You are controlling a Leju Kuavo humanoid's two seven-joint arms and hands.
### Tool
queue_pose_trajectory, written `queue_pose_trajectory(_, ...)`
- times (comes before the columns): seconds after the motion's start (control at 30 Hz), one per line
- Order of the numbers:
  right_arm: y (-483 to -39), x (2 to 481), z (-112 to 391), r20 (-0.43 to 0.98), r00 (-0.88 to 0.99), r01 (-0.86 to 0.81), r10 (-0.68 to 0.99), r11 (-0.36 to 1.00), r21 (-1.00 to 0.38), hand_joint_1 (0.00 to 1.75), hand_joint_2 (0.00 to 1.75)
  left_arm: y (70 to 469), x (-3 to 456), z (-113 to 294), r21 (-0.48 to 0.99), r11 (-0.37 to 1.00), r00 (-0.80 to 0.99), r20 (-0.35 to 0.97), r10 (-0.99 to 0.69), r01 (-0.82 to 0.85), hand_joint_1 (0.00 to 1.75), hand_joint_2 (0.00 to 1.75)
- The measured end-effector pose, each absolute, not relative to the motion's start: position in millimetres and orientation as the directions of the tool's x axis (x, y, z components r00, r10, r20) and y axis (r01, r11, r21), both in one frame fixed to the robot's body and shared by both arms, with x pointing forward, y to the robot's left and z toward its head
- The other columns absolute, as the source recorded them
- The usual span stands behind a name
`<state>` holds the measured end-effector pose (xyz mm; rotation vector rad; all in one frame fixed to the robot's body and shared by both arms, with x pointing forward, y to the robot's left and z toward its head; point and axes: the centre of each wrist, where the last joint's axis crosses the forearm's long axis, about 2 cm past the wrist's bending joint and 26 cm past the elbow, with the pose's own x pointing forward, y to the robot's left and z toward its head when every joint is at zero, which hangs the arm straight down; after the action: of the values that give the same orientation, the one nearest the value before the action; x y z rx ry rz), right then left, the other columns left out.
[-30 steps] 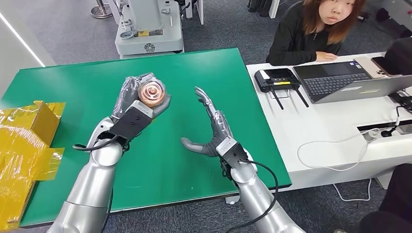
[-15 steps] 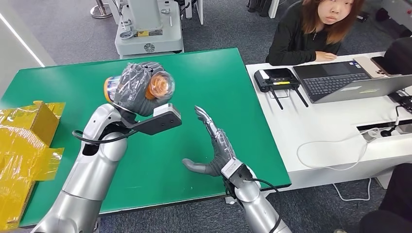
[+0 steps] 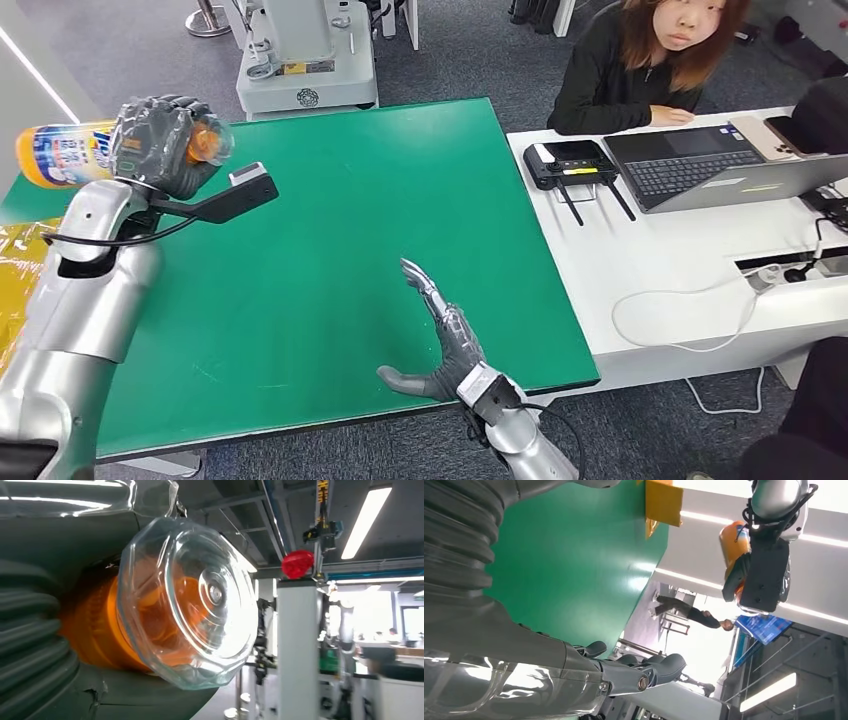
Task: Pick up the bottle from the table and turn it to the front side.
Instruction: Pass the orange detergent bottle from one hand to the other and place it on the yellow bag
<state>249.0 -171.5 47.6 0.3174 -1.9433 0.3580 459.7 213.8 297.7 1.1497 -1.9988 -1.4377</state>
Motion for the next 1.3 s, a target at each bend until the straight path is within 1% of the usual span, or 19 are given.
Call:
queue_pose_trajectory(0.33,-176.8,227.3,39.5,0.930,-0.365,-0.356,-0.046,0.930,-0.094,0.00,1.75,252.9,473.9,305.8,0.912,-0.056,-0.448,-0.252,-0.858,-0.405,1.75,1.75)
queue_pose_trajectory(0.5,-179.7,223.8,38.4,0.931,-0.362,-0.343,-0.045,0.935,-0.089,0.00,1.75,266.1,476.2,303.1,0.917,-0.156,-0.409,-0.309,-0.858,-0.366,1.75,1.75)
queue_pose_trajectory(0.63,-182.5,223.2,37.6,0.933,-0.358,-0.340,-0.047,0.937,-0.083,0.00,1.75,277.6,478.4,303.2,0.920,-0.203,-0.390,-0.332,-0.859,-0.337,1.75,1.75)
queue_pose_trajectory(0.9,-194.5,216.8,34.9,0.935,-0.352,-0.314,-0.037,0.946,-0.081,0.00,1.75,313.9,477.1,293.5,0.941,-0.244,-0.385,-0.320,-0.866,-0.234,1.75,1.75)
queue_pose_trajectory(1.1,-203.7,210.1,32.7,0.938,-0.347,-0.290,-0.025,0.953,-0.082,0.00,1.75,354.9,462.8,268.7,0.962,-0.241,-0.381,-0.271,-0.884,-0.126,1.75,1.75)
queue_pose_trajectory(1.3,-209.5,206.4,31.4,0.939,-0.343,-0.272,-0.016,0.959,-0.083,0.00,1.75,387.8,443.8,247.5,0.961,-0.267,-0.366,-0.275,-0.889,-0.074,1.75,1.75)
